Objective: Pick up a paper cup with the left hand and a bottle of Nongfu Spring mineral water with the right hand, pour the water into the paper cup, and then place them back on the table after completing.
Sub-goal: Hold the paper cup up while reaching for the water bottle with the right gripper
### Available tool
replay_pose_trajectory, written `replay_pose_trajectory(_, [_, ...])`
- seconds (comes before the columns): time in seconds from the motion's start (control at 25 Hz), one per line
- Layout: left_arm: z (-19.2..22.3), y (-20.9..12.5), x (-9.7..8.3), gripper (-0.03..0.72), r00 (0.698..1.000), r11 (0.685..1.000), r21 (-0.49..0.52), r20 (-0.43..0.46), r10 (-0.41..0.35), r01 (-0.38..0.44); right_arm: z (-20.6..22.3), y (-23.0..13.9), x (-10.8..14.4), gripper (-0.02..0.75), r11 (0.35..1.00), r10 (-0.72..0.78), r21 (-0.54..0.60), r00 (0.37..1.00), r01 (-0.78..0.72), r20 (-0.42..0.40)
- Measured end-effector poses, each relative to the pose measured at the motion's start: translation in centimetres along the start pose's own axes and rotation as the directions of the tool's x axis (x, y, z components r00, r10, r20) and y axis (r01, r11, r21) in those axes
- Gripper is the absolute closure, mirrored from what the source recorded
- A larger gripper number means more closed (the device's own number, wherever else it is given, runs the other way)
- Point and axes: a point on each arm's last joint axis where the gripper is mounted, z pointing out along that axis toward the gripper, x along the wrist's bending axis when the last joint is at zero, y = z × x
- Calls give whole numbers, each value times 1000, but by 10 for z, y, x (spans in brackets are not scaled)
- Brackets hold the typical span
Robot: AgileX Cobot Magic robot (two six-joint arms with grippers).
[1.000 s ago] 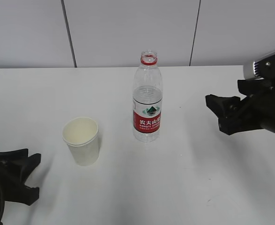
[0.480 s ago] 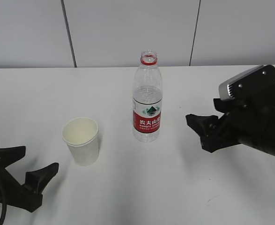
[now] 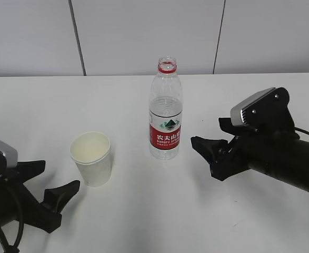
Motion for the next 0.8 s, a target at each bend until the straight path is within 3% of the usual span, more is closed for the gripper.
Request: replay_pose_trajectory(0.8, [62,14,2,125,992,998,-66,126,24,-16,1,2,1,151,999,3,-35,1000,-3,-7])
